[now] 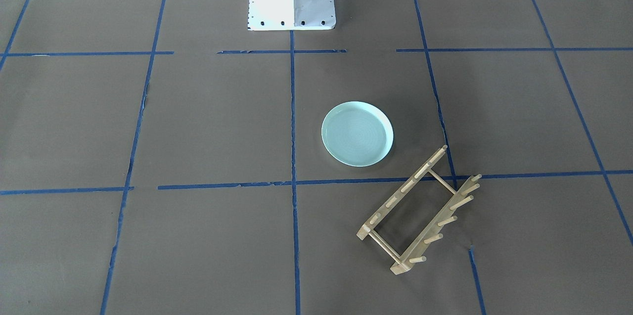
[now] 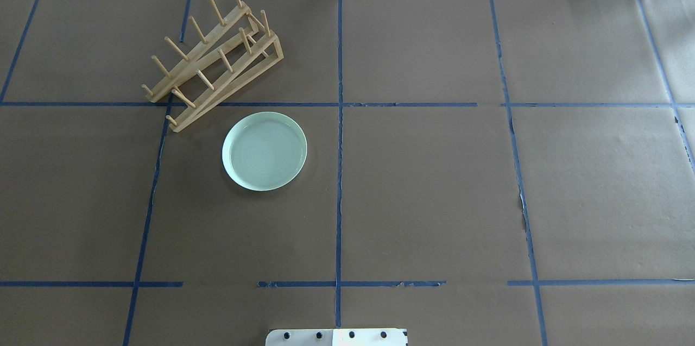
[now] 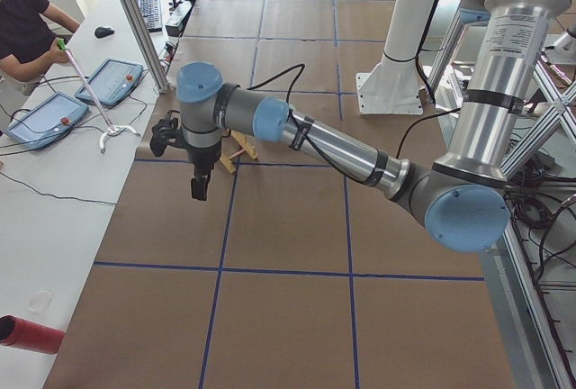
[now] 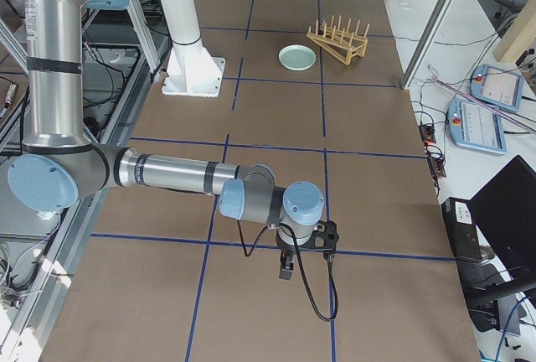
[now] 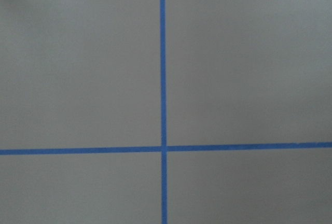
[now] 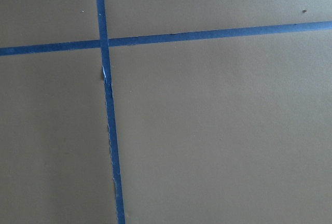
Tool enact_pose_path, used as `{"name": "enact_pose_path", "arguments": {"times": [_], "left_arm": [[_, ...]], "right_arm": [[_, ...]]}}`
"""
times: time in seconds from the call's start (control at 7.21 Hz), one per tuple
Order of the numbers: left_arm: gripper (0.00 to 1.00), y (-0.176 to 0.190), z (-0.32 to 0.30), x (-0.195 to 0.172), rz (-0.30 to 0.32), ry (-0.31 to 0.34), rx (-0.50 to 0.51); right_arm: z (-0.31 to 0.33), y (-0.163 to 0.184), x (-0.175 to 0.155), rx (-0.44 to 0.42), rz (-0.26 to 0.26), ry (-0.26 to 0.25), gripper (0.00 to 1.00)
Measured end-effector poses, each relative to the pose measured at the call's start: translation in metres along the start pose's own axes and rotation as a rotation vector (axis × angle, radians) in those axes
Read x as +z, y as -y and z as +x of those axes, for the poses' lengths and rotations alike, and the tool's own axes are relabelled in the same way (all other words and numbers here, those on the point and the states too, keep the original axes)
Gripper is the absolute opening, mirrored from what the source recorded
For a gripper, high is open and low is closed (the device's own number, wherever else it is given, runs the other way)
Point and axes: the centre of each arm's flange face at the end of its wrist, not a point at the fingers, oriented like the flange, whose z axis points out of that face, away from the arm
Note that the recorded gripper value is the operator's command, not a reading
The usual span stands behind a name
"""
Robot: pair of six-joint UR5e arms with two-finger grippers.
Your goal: Place plate on rack
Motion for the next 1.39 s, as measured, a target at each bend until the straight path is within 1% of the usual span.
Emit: {"name": "enact_pose_path", "arguments": {"times": [0.14,0.42,0.69,0.83,0.97,1.11,1.39], "left_arm": [[1.00,0.007,0.052,-0.014,0.008,-0.021,-0.012],[1.00,0.010,0.156,-0.020,0.007,-0.080,-0.037],[1.00,-0.003,0.250,-0.004,-0.019,-0.142,-0.018],[1.00,-0.012,0.286,0.005,-0.025,-0.169,-0.005],[1.00,-0.025,0.322,0.018,-0.018,-0.175,0.004],[1.00,-0.041,0.362,0.038,-0.001,-0.160,-0.002],[1.00,-0.078,0.435,0.071,0.013,-0.136,-0.024]], "right_arm": [[0.000,0.000,0.000,0.000,0.000,0.000,1.00],[0.000,0.000,0.000,-0.001,0.000,0.000,1.00],[0.000,0.000,0.000,-0.001,0.000,0.000,1.00],[0.000,0.000,0.000,-0.001,0.000,0.000,1.00],[0.000,0.000,0.000,-0.001,0.000,0.000,1.00],[0.000,0.000,0.000,0.000,0.000,0.000,1.00],[0.000,0.000,0.000,0.000,0.000,0.000,1.00]]}}
